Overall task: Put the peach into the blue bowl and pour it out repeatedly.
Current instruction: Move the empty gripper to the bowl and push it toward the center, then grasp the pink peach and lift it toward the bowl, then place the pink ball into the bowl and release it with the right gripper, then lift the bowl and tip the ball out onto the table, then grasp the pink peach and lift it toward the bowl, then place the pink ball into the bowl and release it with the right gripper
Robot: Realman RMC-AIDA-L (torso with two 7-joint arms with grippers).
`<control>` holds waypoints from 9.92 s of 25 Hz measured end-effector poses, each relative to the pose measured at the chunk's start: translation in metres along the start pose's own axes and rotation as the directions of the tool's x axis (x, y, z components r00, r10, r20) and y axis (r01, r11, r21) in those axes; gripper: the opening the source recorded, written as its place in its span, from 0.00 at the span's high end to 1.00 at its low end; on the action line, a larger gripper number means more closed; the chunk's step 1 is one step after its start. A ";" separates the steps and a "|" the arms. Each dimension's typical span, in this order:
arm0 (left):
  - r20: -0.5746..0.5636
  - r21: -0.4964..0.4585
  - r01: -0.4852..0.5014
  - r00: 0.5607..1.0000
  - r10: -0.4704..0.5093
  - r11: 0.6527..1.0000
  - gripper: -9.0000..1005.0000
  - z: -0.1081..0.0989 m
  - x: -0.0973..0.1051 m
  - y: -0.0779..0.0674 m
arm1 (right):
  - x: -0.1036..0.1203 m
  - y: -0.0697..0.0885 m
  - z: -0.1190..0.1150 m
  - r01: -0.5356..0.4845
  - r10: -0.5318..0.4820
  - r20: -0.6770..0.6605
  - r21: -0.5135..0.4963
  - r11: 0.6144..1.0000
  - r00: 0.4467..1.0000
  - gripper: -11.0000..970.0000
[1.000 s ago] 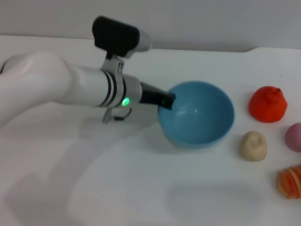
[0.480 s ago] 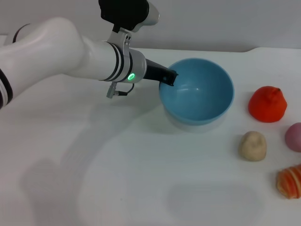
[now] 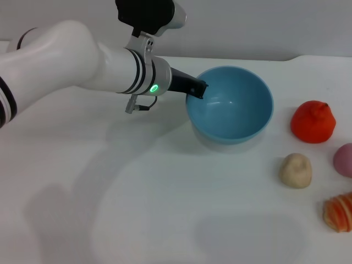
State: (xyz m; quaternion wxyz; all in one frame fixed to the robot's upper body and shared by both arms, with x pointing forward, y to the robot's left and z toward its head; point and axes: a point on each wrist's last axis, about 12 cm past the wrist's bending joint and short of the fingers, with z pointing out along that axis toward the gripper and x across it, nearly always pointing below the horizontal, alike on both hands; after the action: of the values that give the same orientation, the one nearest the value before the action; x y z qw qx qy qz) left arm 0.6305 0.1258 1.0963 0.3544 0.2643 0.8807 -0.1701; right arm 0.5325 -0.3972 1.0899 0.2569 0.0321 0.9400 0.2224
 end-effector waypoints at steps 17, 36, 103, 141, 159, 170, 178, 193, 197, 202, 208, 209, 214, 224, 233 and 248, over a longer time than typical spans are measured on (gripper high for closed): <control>0.003 -0.002 0.000 1.000 0.000 1.000 0.99 0.000 0.001 0.000 | 0.005 0.024 0.062 0.087 -0.085 -0.068 0.031 0.996 0.994 0.31; 0.009 -0.007 0.000 1.000 0.000 1.000 0.99 0.001 0.002 0.001 | -0.004 0.027 0.058 0.077 -0.074 -0.085 0.023 0.997 0.994 0.68; 0.184 -0.095 -0.270 0.941 0.284 0.958 0.99 0.005 -0.011 -0.020 | 0.076 -0.007 0.033 0.241 -0.209 0.728 0.062 0.968 0.653 0.46; 0.157 -0.645 -0.711 0.234 0.959 0.279 0.99 -0.009 0.026 -0.076 | 0.107 0.006 0.044 0.129 0.012 0.745 -0.131 0.983 0.667 0.46; 0.190 -0.022 -0.137 0.972 0.139 0.990 0.99 0.008 -0.003 0.005 | 0.025 0.113 0.088 0.145 -0.210 -0.061 -0.536 0.831 0.976 0.47; 0.205 -0.041 -0.111 0.972 0.117 0.993 0.99 0.005 0.004 0.008 | 0.029 0.152 0.141 0.181 -0.279 -0.176 -0.431 0.884 0.944 0.47; 0.204 -0.052 -0.129 0.969 0.137 0.990 0.99 0.007 0.005 0.004 | 0.036 0.160 0.147 0.182 -0.272 -0.124 -0.479 0.859 0.954 0.48; 0.210 -0.058 -0.132 0.967 0.141 0.990 0.99 0.008 0.002 0.004 | 0.044 0.160 0.151 0.188 -0.294 -0.169 -0.461 0.867 0.941 0.49; 0.208 -0.059 -0.130 0.968 0.139 0.990 0.99 0.008 0.004 0.004 | 0.043 0.159 0.150 0.194 -0.296 -0.160 -0.460 0.866 0.942 0.64; 0.203 -0.062 -0.131 0.969 0.141 0.989 0.99 0.008 0.006 0.004 | 0.038 0.158 0.145 0.231 -0.319 -0.105 -0.488 0.842 0.942 0.84; 0.198 -0.055 -0.126 0.971 0.135 0.990 0.99 0.008 0.008 0.005 | 0.025 0.155 0.108 0.375 -0.443 0.051 -0.624 0.686 0.895 0.93; 0.198 -0.056 -0.127 0.971 0.136 0.990 0.99 0.008 0.007 0.005 | 0.022 0.154 0.099 0.397 -0.458 0.077 -0.637 0.660 0.885 0.93; 0.185 -0.044 -0.137 0.972 0.143 0.990 0.99 0.009 0.009 0.003 | 0.001 0.145 0.051 0.499 -0.450 0.258 -0.647 0.577 0.855 0.94; 0.136 0.082 -0.162 0.979 0.150 0.983 0.99 0.012 0.009 -0.020 | -0.027 0.114 0.024 0.495 -0.337 0.368 -0.549 0.673 0.867 0.93; 0.129 0.088 -0.165 0.980 0.153 0.982 0.99 0.013 0.008 -0.022 | -0.021 0.100 0.049 0.428 -0.309 0.317 -0.441 0.789 0.897 0.86; 0.122 0.080 -0.154 0.982 0.144 0.985 0.99 0.013 0.013 -0.019 | -0.020 0.097 0.053 0.441 -0.314 0.340 -0.413 0.797 0.886 0.54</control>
State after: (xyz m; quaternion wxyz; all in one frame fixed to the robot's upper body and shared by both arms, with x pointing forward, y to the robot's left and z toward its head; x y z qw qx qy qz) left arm 0.6185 0.1089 1.0807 0.4043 0.3347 0.8280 -0.1973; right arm 0.5711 -0.2923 1.1008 0.4143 -0.1938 0.8014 0.3853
